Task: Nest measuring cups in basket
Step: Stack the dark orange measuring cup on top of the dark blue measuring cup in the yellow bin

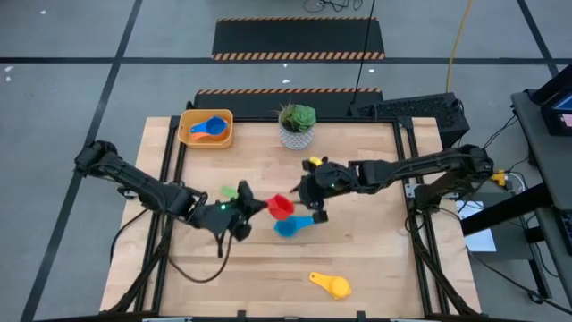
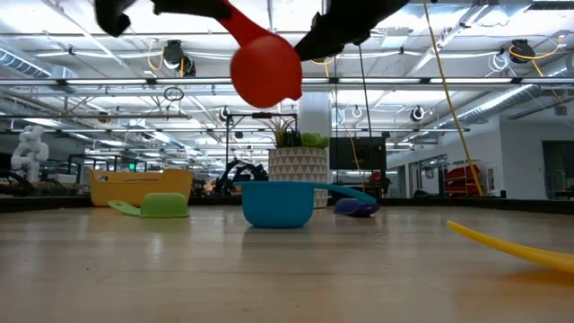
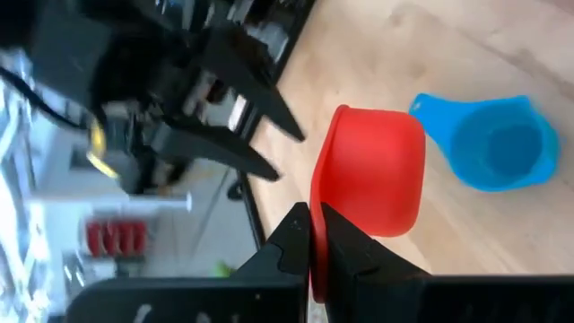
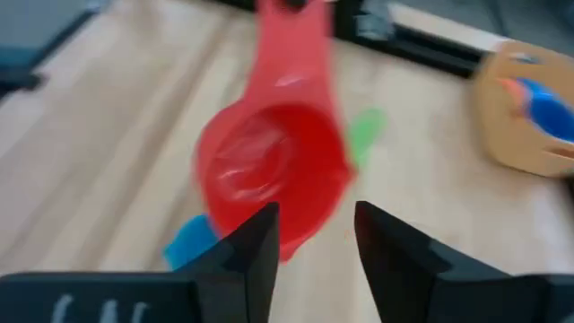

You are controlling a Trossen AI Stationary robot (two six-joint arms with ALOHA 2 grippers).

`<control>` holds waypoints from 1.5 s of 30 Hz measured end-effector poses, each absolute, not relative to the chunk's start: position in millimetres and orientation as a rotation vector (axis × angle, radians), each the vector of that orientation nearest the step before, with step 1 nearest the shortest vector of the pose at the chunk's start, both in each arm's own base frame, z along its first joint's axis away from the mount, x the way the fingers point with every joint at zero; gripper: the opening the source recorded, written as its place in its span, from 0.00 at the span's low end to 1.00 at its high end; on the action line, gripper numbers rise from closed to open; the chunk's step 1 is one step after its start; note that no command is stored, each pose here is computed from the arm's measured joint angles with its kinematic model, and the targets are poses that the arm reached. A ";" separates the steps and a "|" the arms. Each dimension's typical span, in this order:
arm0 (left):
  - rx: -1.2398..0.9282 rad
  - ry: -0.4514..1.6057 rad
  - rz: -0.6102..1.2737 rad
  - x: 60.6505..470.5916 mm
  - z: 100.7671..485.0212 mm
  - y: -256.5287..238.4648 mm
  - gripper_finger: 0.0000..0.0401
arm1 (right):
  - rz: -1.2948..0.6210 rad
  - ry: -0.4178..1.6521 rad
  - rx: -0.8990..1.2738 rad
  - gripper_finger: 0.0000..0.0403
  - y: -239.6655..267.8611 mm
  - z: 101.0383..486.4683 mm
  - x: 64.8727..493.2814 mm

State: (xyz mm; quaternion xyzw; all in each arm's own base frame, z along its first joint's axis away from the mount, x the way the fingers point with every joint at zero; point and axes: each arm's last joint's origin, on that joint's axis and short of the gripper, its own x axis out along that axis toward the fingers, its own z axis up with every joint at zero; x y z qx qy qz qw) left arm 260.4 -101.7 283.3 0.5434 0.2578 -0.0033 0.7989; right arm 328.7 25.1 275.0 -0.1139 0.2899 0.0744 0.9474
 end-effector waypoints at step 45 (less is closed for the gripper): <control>0.591 0.368 0.401 214.7 335.4 -78.2 0.47 | -0.103 0.661 -0.268 0.00 -1.8 255.1 333.8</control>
